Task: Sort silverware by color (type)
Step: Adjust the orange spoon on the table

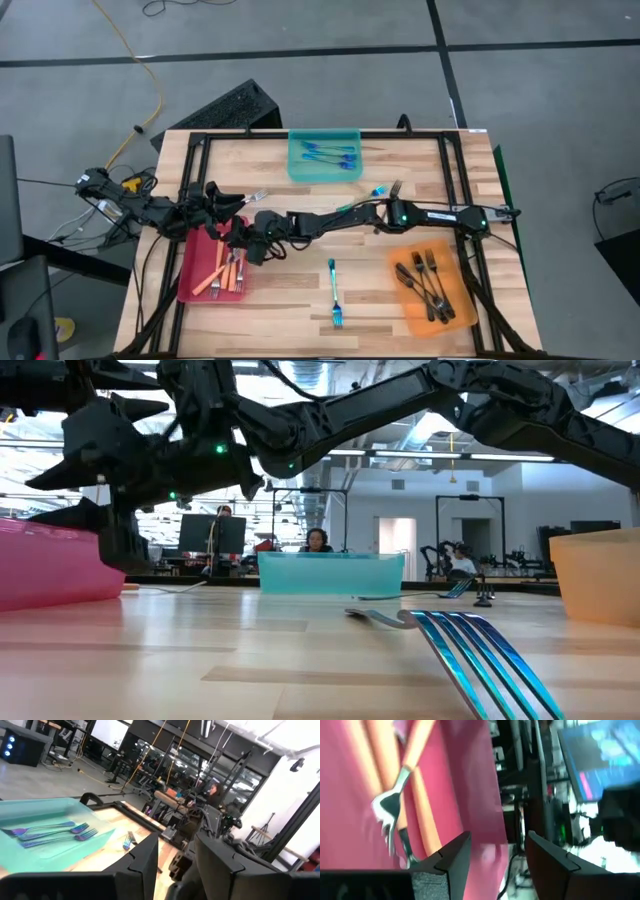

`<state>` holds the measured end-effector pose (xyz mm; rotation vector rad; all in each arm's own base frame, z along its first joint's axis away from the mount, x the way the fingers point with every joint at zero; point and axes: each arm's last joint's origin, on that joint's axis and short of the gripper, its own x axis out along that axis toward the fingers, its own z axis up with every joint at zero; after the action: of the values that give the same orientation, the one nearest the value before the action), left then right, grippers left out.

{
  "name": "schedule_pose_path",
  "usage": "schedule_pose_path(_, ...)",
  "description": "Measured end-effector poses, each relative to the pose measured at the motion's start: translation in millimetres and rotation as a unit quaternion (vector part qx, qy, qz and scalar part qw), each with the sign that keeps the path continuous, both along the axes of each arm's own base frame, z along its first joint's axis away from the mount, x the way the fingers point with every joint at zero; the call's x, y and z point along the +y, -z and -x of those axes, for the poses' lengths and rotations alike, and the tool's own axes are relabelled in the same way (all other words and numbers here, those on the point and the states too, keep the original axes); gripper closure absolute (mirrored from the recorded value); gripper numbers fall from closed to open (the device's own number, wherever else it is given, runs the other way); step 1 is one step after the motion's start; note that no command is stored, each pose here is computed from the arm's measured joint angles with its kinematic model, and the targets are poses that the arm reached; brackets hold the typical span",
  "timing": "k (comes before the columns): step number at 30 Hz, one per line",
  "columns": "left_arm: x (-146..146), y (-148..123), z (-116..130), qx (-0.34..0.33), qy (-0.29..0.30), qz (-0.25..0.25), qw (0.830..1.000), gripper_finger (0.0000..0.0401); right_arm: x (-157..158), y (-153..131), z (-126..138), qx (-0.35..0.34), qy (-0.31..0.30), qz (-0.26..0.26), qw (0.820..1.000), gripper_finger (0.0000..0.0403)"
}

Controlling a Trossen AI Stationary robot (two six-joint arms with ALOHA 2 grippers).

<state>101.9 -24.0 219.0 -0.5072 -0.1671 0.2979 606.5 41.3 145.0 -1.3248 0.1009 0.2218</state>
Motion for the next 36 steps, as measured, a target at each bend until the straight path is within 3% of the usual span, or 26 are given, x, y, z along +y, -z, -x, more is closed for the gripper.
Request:
schedule_pose_path(9,0,-11,2,-0.049,0.005,-0.003,0.999,0.0289,4,-36,6,0.01,0.039,-0.116,0.992,0.0197)
schedule_pose_path(12,1,-15,3,-0.064,0.006,-0.009,0.998,0.0289,2,-51,12,0.043,0.063,-0.151,0.986,0.0197)
schedule_pose_path(19,2,-26,6,-0.118,0.006,-0.005,0.993,0.0289,-7,-82,30,0.125,0.093,-0.172,0.973,0.0198)
schedule_pose_path(23,2,-35,10,-0.166,0.024,0.002,0.986,0.0289,-32,-93,38,0.153,0.137,-0.217,0.954,0.0198)
schedule_pose_path(28,2,-39,11,-0.188,0.044,-0.006,0.981,0.0289,-72,-89,43,0.185,0.178,-0.316,0.913,0.0198)
schedule_pose_path(31,2,-38,11,-0.187,0.042,-0.006,0.981,0.0289,-95,-90,44,0.177,0.201,-0.371,0.889,0.0198)
schedule_pose_path(36,2,-38,11,-0.182,0.033,-0.01,0.983,0.0289,-126,-89,41,0.124,0.222,-0.425,0.869,0.0198)
